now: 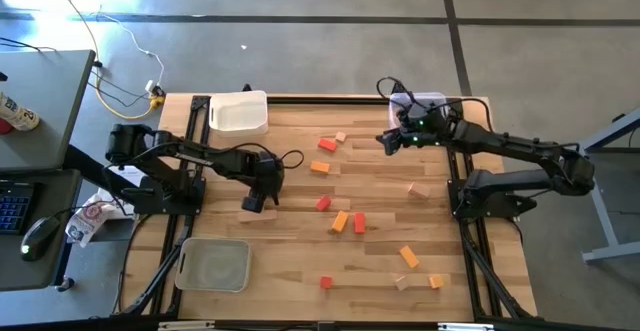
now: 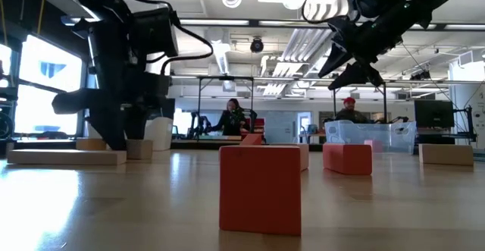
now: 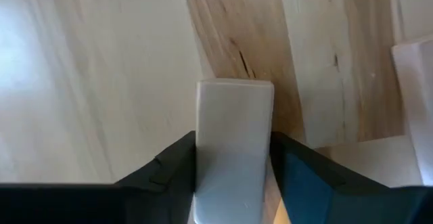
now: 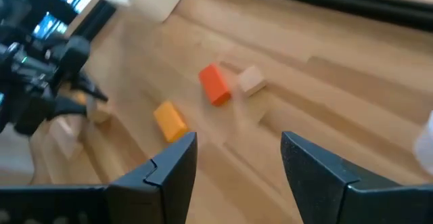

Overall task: Sort & place blocks by color
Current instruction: Put the brown block into the gray bin, then put the yellow block into the white bin

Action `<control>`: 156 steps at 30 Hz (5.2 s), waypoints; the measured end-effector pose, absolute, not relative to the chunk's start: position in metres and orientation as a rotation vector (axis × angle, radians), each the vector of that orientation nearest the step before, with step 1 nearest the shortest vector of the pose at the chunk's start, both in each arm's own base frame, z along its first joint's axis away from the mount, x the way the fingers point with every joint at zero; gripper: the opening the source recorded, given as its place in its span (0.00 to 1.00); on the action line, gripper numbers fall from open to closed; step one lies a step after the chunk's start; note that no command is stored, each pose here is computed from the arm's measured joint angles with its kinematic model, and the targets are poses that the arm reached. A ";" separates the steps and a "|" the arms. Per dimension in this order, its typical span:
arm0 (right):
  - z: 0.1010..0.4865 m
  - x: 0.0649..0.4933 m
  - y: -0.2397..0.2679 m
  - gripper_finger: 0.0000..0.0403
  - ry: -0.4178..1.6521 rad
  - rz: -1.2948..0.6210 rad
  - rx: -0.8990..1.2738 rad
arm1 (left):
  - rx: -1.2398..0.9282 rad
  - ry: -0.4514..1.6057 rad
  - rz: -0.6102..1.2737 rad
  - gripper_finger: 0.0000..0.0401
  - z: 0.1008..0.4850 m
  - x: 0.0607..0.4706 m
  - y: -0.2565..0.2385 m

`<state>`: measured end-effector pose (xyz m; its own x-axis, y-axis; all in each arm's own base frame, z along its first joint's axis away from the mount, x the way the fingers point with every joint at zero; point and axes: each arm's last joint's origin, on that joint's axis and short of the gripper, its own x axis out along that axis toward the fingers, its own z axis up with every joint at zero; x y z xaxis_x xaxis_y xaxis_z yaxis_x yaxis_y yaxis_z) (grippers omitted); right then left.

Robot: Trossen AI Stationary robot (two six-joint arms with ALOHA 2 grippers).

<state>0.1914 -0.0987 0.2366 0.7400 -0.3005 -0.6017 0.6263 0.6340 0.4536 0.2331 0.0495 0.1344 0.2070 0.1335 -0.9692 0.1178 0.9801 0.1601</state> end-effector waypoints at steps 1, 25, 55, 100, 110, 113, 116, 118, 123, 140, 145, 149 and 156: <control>0.236 0.192 -0.096 0.50 0.521 -0.547 0.699 | 0.217 1.365 0.011 0.37 0.134 0.233 0.049; 0.214 0.187 -0.039 0.50 0.914 -0.452 0.647 | 0.132 1.204 0.112 0.26 0.185 0.234 0.046; 0.206 0.174 0.023 0.50 1.030 -0.618 0.791 | -0.308 1.202 -0.003 0.27 0.235 0.171 -0.045; 0.203 0.190 0.120 0.50 0.899 -0.290 1.045 | -0.497 1.462 0.126 0.29 0.197 0.167 -0.120; 0.239 0.198 0.131 0.50 0.809 -0.200 0.940 | -0.559 1.472 0.171 0.39 0.196 0.170 -0.116; 0.262 0.198 0.133 0.50 0.805 -0.226 0.880 | -0.573 1.476 0.164 0.42 0.196 0.171 -0.117; 0.279 0.196 0.134 0.50 0.838 -0.294 0.803 | -0.577 1.470 0.156 0.44 0.196 0.171 -0.117; 0.286 0.196 0.135 0.50 0.878 -0.338 0.767 | -0.581 1.475 0.152 0.45 0.196 0.171 -0.117; 0.283 0.202 0.141 0.50 1.045 -0.449 0.741 | -0.596 1.508 0.109 0.45 0.197 0.171 -0.118; 0.217 0.225 0.168 0.50 1.413 -0.642 0.723 | -0.326 1.222 -0.199 0.40 0.256 0.195 -0.129; 0.202 0.229 0.173 0.50 1.516 -0.658 0.730 | -0.198 1.141 -0.222 0.40 0.265 0.201 -0.126; 0.192 0.231 0.178 0.50 1.586 -0.638 0.721 | -0.135 1.109 -0.203 0.40 0.266 0.205 -0.120; 0.181 0.234 0.181 0.50 1.639 -0.632 0.705 | -0.076 1.089 -0.187 0.40 0.266 0.213 -0.106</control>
